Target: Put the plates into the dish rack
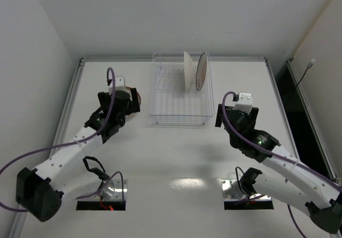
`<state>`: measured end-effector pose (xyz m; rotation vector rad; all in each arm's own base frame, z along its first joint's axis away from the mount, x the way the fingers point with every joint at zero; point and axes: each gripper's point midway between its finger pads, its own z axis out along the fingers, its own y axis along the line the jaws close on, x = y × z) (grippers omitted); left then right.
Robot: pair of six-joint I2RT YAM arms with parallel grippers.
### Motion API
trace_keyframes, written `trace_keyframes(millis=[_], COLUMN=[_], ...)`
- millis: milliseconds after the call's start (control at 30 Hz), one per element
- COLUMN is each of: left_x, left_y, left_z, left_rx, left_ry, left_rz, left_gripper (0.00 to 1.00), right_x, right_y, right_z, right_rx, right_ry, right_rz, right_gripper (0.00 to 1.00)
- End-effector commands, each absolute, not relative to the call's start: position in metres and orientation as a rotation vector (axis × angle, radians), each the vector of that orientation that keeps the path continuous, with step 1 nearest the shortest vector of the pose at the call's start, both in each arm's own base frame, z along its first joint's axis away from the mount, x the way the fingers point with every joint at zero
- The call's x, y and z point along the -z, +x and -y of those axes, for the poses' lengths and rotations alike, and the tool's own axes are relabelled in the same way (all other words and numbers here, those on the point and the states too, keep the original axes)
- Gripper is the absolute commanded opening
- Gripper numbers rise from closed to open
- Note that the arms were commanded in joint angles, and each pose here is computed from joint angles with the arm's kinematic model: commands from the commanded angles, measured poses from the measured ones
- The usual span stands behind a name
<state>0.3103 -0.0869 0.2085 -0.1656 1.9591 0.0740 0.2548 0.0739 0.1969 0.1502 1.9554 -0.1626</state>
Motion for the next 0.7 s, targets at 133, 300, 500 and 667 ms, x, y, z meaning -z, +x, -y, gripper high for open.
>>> trace_keyframes(millis=[133, 300, 500, 667], left_x=[-0.139, -0.117, -0.089, -0.063], left_y=[0.346, 0.360, 0.377, 0.390], left_z=[0.078, 0.086, 0.078, 0.081], left_rx=[0.034, 0.003, -0.058, -0.131], left_ry=[-0.199, -0.071, -0.038, 0.053], left_rz=[-2.267, -2.349, -2.447, -2.520], left_gripper=[0.99, 0.96, 0.93, 0.89], right_x=[-0.170, -0.168, -0.165, -0.161], right_y=[0.223, 0.221, 0.221, 0.221], right_z=[-0.037, -0.036, -0.043, -0.053], right_rx=[0.230, 0.185, 0.169, 0.165], right_ry=[0.241, 0.259, 0.214, 0.153], right_rz=[-1.983, -1.950, -1.961, -1.983], right_gripper=[0.91, 0.91, 0.91, 0.91])
